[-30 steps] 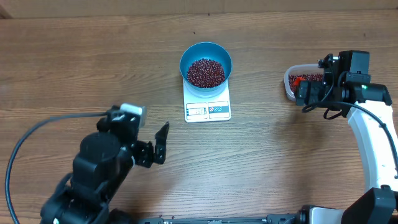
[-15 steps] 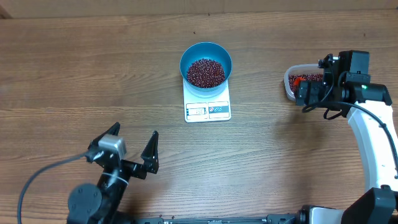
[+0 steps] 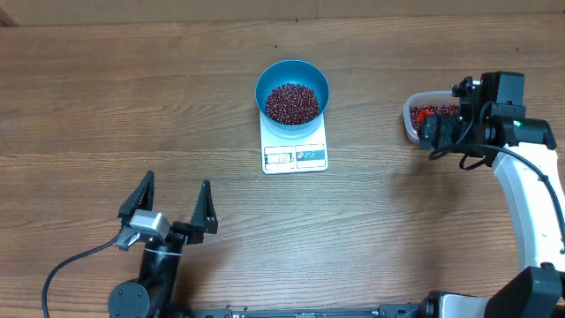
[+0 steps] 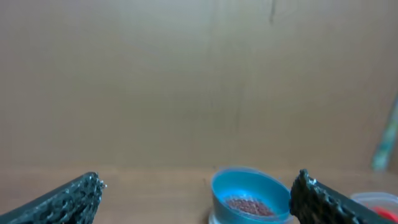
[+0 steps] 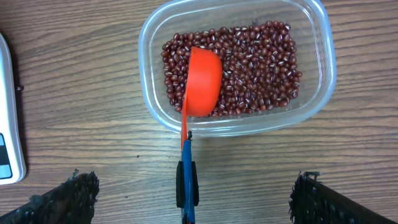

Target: Scoop item into bowl and weigh 150g on scale

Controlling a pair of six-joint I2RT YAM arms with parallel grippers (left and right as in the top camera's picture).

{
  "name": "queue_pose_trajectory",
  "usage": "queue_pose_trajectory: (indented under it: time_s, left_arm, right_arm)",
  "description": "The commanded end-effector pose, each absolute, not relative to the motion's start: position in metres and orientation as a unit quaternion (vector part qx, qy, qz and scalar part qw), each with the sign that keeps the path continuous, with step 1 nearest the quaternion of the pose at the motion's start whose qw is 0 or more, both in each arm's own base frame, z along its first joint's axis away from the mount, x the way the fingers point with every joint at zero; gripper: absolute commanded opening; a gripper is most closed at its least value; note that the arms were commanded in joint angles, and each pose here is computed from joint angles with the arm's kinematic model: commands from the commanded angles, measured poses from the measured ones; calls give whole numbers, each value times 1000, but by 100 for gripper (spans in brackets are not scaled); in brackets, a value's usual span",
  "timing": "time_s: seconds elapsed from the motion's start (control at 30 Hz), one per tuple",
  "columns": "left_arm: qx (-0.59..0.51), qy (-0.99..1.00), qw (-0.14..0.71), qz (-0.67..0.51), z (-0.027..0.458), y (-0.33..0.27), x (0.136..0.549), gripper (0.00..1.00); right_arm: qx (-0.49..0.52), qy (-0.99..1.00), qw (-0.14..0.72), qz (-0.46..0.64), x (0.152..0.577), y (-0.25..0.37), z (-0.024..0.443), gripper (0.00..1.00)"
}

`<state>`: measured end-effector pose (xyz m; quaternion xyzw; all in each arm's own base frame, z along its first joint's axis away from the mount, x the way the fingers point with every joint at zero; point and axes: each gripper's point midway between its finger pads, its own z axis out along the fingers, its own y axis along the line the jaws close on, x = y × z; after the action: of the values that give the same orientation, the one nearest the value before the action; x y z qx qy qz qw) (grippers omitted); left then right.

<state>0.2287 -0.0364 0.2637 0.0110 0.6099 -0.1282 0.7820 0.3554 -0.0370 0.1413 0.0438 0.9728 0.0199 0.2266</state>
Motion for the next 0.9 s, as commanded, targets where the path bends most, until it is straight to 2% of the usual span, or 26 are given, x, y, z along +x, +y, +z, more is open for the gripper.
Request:
queue_pose_trajectory:
  time_s: [0.0, 0.2, 0.63, 0.87]
  left_arm:
    - [-1, 599, 795, -95, 245, -24, 235, 100]
    - [-9, 620, 781, -71, 231, -15, 240, 99]
    - [-31, 733, 677, -55, 156, -6, 246, 99]
    - [-27, 733, 678, -41, 156, -4, 246, 99]
  right_arm:
    - [49, 967, 249, 14, 361, -41, 157, 100]
    - [49, 967, 249, 14, 361, -41, 157, 100]
    - [49, 967, 249, 14, 361, -41, 157, 100]
    - [48, 967, 249, 14, 361, -41, 157, 100]
